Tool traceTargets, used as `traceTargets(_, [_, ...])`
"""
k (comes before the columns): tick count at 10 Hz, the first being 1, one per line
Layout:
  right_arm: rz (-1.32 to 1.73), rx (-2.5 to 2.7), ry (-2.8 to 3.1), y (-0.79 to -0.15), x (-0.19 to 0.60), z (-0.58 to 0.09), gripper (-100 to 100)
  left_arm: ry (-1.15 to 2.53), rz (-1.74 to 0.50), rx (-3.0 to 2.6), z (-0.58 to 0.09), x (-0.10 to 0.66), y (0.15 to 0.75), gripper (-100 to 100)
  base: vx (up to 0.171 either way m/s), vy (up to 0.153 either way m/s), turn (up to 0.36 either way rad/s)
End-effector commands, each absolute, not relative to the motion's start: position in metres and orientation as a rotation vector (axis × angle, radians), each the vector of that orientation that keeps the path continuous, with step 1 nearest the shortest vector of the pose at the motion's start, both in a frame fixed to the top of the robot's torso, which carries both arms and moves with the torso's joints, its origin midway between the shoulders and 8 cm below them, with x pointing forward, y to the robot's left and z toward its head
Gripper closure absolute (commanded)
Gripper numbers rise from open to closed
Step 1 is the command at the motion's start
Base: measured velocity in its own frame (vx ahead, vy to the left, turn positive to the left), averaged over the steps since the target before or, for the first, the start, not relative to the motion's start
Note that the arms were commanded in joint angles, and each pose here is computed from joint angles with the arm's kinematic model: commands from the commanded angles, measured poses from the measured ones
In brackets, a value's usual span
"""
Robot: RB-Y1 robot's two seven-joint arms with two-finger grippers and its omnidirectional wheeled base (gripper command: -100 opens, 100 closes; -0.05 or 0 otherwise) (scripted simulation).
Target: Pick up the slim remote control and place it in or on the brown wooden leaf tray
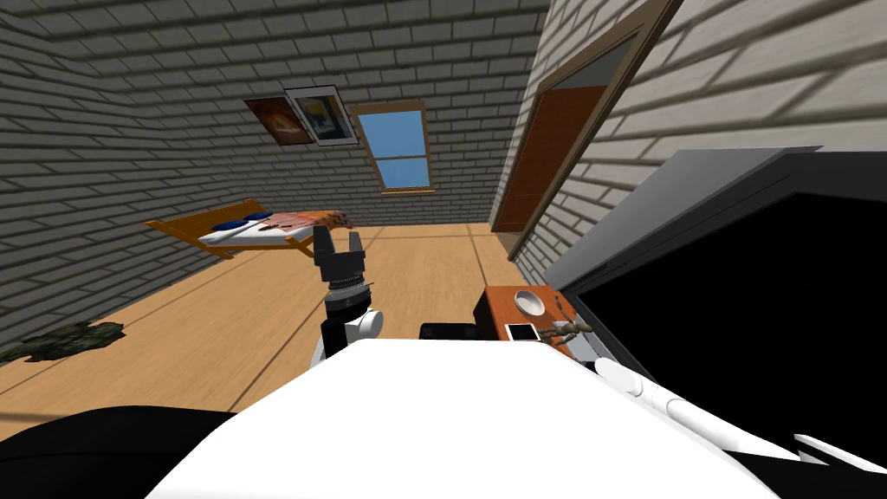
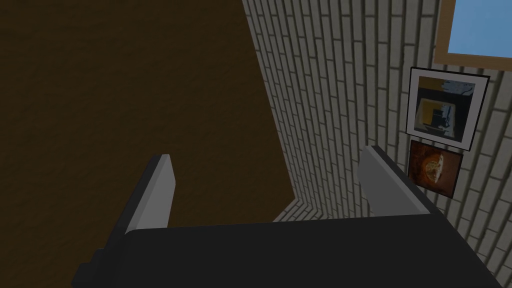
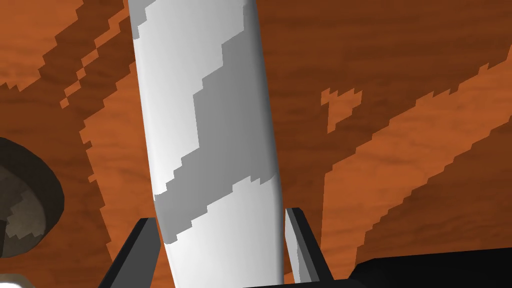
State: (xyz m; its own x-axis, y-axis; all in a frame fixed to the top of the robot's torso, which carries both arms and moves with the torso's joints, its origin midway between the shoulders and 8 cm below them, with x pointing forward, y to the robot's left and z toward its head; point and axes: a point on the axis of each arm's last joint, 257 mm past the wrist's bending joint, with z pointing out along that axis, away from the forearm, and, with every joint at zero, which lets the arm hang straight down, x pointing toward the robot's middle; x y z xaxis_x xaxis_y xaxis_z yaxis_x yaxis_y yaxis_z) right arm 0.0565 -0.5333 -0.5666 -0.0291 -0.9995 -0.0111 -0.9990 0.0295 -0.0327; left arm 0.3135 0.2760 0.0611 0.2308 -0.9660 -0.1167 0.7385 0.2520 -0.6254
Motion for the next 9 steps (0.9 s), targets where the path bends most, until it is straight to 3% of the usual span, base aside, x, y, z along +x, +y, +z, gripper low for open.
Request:
traceTargets(1, [-0.024,-2.167,2.232,-0.533,0.056,-0.567,0,0.546,-1.240,-0.497,0.061,0.313,0.276,0,0.000,0.000,0.000])
traceTargets(2, [-0.097,-2.190,2.249,-0.566,0.064,-0.549,100,0.546,-1.240,-0.497,0.061,0.313,0.276,0,-0.036,0.025,-0.010])
traceTargets(5, [-0.097,-2.190,2.249,-0.566,0.064,-0.549,100,0.546,-1.240,-0.497,0.061,0.313,0.276,0,-0.022,0.010,-0.006])
traceTargets(6, [-0.154,-2.212,2.266,-0.594,0.067,-0.533,100,0.546,-1.240,-0.497,0.061,0.313,0.276,0,-0.036,0.015,-0.028])
traceTargets(9, [-0.199,-2.239,2.293,-0.621,0.061,-0.515,100,0.546,-1.240,-0.497,0.061,0.314,0.276,0,-0.116,0.045,-0.043])
